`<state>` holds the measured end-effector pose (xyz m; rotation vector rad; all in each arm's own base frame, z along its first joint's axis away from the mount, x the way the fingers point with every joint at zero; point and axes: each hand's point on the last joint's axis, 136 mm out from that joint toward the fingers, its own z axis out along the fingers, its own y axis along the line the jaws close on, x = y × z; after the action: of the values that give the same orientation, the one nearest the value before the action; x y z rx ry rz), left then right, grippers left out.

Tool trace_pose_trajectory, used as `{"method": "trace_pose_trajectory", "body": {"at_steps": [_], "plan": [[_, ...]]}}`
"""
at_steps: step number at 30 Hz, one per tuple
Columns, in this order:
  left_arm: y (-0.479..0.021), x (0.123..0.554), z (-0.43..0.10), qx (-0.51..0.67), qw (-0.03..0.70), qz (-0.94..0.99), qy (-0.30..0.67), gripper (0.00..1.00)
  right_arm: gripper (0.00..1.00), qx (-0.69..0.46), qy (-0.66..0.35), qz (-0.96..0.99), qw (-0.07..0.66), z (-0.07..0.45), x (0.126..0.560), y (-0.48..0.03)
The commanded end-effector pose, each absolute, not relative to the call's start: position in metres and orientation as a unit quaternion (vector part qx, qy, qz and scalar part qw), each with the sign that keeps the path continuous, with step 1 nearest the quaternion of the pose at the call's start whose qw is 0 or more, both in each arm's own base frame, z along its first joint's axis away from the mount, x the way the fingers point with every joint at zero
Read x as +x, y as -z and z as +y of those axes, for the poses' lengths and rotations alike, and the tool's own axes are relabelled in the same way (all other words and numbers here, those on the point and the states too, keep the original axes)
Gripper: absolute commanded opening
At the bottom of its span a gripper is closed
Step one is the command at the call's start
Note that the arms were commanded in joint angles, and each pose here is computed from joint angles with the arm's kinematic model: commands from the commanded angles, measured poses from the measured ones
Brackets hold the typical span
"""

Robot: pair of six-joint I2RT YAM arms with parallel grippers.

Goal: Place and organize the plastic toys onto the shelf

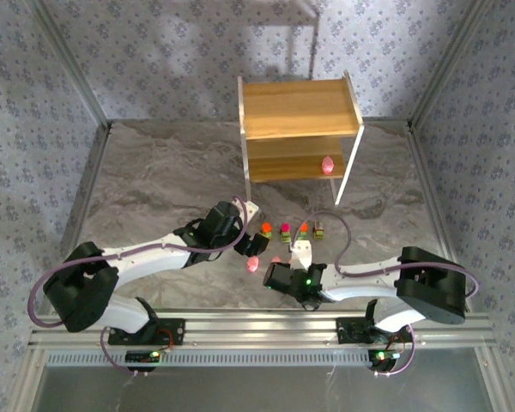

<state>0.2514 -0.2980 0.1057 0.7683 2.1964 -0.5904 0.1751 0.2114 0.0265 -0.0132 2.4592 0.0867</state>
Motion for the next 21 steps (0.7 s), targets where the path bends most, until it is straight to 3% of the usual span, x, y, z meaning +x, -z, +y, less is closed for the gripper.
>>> {"method": "trace_pose_trajectory", "body": {"at_steps": [1,15,21], "plan": [[-0.1139,0.2511,-0.3027,0.305,0.366,0.848,0.233,0.89,0.49,-0.006,-0.025,0.941,0.338,0.2119,0.1789,-0.0263],[-0.1127,0.2515,-0.3034,0.305,0.365,0.848,0.233,0.89,0.49,-0.002,-0.017,0.938,0.345,0.2132,0.1834,-0.0255],[-0.1124,0.251,-0.304,0.306,0.364,0.848,0.234,0.89,0.44,0.002,-0.012,0.939,0.343,0.2096,0.1828,-0.0243]]}}
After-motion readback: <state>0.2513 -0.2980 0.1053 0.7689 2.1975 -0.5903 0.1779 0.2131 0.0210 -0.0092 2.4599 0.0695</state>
